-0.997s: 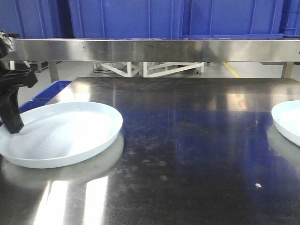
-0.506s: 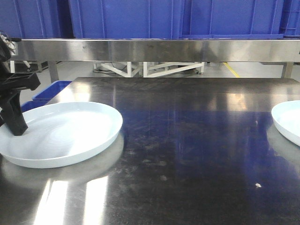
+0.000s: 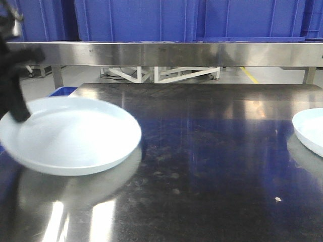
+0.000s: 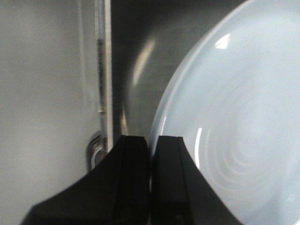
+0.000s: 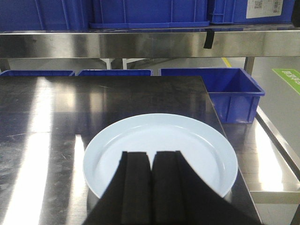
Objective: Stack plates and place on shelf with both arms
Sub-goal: 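Lift the white plate with the left gripper and set it mid-table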
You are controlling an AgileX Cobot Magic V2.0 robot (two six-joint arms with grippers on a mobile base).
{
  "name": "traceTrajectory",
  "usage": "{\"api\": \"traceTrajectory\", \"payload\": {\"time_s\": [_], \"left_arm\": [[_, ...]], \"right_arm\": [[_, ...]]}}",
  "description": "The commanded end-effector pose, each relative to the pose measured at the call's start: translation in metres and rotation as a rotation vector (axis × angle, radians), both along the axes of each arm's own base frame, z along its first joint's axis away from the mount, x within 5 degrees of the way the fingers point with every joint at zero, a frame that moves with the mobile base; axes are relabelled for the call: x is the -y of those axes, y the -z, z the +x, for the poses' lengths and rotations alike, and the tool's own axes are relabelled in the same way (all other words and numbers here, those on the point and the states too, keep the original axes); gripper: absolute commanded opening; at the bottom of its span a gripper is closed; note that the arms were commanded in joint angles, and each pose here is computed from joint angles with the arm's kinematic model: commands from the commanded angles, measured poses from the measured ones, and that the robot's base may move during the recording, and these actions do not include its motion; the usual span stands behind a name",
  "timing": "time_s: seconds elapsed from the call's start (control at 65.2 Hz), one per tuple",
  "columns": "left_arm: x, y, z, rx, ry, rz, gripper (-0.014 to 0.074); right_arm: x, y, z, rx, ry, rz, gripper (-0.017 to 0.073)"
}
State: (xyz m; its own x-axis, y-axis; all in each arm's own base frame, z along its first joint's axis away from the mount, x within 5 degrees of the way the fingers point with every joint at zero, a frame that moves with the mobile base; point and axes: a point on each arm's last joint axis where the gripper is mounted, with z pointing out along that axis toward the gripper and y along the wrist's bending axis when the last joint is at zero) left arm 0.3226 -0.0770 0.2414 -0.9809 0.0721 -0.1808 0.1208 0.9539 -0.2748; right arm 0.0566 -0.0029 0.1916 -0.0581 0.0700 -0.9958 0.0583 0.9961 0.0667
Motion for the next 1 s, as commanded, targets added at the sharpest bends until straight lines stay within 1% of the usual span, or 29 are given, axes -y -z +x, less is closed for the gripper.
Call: {"api": "traceTrajectory", "payload": {"time_s": [0.0, 0.031, 0.123, 0.169, 0.23, 0.292, 0.368, 0.476, 0.629, 0.69, 0.859, 0.905, 0.982], "left_arm": [[0.012, -0.038, -0.004, 0.083, -0.014, -0.121, 0.0083], [0.014, -0.042, -0.004, 0.092, -0.013, -0.135, 0.0083], [0.032, -0.050, -0.008, 0.118, 0.020, -0.178, 0.0083], [0.043, -0.051, -0.010, 0.126, 0.037, -0.203, 0.0083], [0.062, -0.051, -0.011, 0.170, 0.061, -0.228, 0.0083], [0.081, -0.050, -0.012, 0.220, 0.085, -0.244, 0.0083], [0.099, -0.046, -0.010, 0.270, 0.101, -0.256, 0.0083], [0.116, -0.035, -0.011, 0.270, 0.130, -0.255, 0.0083], [0.128, -0.019, -0.008, 0.255, 0.144, -0.243, 0.0097], [0.131, -0.018, -0.008, 0.262, 0.146, -0.245, 0.0132], [0.134, -0.019, -0.010, 0.261, 0.149, -0.250, 0.0291], [0.134, -0.018, -0.010, 0.255, 0.151, -0.249, 0.0309], [0.136, -0.020, -0.013, 0.250, 0.160, -0.250, 0.0310]], "right_arm": [[0.000, -0.010, -0.001, 0.108, 0.004, -0.019, 0.0055], [0.000, -0.010, -0.001, 0.108, 0.004, -0.019, 0.0055], [0.000, -0.010, -0.001, 0.108, 0.004, -0.019, 0.0055], [0.000, -0.010, -0.001, 0.108, 0.004, -0.019, 0.0055], [0.000, -0.010, -0.001, 0.108, 0.004, -0.019, 0.0055], [0.000, -0.010, -0.001, 0.108, 0.004, -0.019, 0.0055], [0.000, -0.010, -0.001, 0.108, 0.004, -0.019, 0.0055], [0.000, -0.010, -0.001, 0.108, 0.004, -0.019, 0.0055], [0.000, -0.010, -0.001, 0.108, 0.004, -0.019, 0.0055], [0.000, -0.010, -0.001, 0.108, 0.004, -0.019, 0.0055], [0.000, -0.010, -0.001, 0.108, 0.004, -0.019, 0.0055], [0.000, -0.010, -0.001, 0.108, 0.004, -0.019, 0.0055], [0.000, -0.010, -0.001, 0.108, 0.004, -0.019, 0.0055]]}}
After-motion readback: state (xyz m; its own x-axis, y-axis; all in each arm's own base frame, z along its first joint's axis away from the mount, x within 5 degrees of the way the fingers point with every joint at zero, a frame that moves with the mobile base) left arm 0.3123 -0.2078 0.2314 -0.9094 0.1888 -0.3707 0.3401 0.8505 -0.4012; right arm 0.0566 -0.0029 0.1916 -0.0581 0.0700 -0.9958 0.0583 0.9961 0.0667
